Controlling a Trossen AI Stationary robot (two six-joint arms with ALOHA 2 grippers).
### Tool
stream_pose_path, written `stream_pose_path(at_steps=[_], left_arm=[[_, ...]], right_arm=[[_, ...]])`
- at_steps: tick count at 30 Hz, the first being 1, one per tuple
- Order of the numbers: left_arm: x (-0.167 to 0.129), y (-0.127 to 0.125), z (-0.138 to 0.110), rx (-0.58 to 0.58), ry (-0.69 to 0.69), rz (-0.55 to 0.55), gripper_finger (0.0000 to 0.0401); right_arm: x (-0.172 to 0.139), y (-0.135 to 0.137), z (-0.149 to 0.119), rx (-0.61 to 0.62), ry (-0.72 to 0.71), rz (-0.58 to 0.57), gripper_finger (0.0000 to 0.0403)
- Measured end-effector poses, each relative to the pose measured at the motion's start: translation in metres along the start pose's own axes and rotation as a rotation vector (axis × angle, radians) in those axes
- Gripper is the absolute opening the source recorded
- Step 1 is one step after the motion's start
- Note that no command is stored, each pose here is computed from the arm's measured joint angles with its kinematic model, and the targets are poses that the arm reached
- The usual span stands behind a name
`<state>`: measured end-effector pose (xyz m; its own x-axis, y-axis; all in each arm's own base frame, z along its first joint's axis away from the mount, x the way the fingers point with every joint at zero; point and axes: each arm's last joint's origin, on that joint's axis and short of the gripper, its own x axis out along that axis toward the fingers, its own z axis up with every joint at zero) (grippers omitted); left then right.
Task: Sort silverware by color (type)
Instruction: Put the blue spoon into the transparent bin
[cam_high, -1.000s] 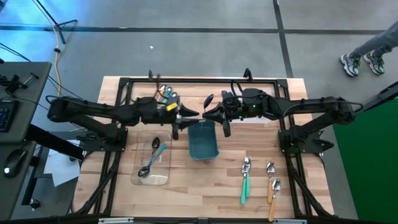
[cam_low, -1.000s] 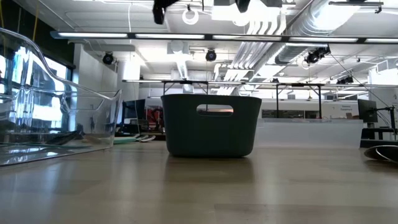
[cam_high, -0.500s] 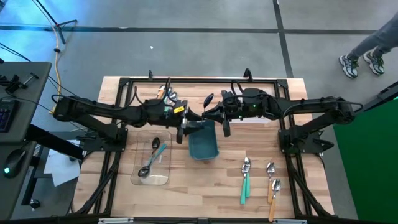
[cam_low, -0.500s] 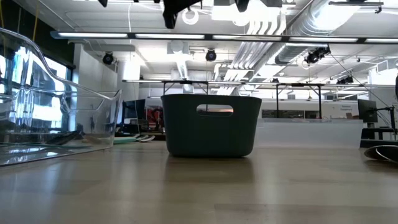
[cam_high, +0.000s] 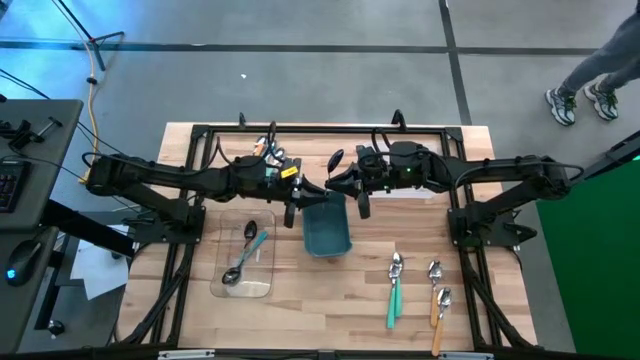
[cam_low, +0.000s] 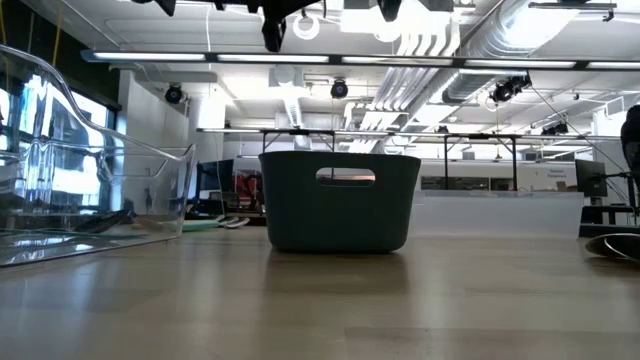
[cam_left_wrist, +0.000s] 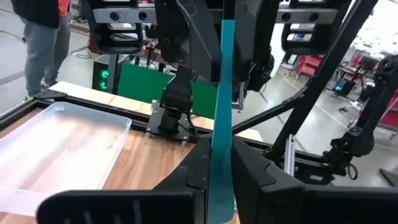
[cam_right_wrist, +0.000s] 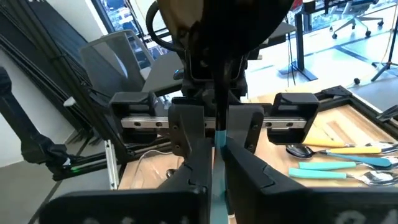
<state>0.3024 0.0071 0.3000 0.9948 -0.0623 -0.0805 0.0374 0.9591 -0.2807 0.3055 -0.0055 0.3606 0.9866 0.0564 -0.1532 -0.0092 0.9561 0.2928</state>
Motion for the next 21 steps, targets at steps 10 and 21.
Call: stream_pose_path(at_steps=[10,21], left_arm=[[-0.02,0.006,0.008,0.039,0.056,0.063,0.0024],[-0.111,-0.005,0.01,-0.005,-0.067,0.144,0.0024]], right_arm=[[-0.013,-0.002,0.001,-0.005,0.05,-0.054,0.0149],[-0.051,0.0,-0.006,-0.01,0.145,-0.136,0.0201]])
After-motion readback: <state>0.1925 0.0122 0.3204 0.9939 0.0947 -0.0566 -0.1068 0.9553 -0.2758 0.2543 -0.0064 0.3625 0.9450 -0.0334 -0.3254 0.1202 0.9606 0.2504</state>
